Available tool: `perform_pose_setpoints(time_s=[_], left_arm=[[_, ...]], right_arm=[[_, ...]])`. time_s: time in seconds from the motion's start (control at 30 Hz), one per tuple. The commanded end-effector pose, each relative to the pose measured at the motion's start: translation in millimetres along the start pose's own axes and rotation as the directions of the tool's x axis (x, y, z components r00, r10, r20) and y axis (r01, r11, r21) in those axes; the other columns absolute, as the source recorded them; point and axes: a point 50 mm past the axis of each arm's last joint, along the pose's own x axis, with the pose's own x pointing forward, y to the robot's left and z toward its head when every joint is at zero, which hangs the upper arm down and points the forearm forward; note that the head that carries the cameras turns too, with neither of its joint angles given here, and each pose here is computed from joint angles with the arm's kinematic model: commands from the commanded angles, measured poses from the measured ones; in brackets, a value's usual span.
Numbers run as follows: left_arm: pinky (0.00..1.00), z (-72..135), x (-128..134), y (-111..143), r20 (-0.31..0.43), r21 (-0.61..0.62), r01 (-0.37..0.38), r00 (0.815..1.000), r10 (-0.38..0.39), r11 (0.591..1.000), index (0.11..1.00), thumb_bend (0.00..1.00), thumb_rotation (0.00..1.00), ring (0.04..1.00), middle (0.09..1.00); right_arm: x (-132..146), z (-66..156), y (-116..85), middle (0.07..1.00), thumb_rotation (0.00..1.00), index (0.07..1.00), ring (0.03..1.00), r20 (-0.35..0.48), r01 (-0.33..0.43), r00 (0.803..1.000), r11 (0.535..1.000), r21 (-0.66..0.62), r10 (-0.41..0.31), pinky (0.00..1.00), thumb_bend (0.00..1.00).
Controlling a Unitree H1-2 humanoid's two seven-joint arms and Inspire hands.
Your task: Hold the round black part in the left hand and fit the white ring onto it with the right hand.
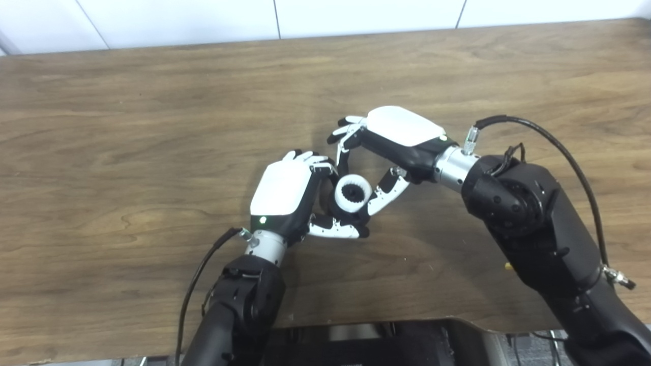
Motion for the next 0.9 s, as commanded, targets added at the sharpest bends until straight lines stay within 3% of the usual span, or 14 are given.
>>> perform_pose_setpoints(time_s=[0.0,0.87], left_arm=[[0.95,4.9,1.3,1.5,0.016,0.003,0.013,1.0,-0.013,1.0,0.482,0.53,0.05,0.876,0.792],[0.94,4.3,1.0,1.8,0.017,0.008,0.017,1.0,-0.017,1.0,0.482,0.53,0.05,0.875,0.792]], right_arm=[[0.3,6.2,-8.3,0.847,0.14,0.484,0.942,0.029,0.03,0.999,0.999,-0.036,-0.029,0.83,0.52],[0.3,5.6,-7.5,0.845,0.15,0.487,0.945,0.028,0.03,0.999,0.999,-0.021,-0.029,0.82,0.53]])
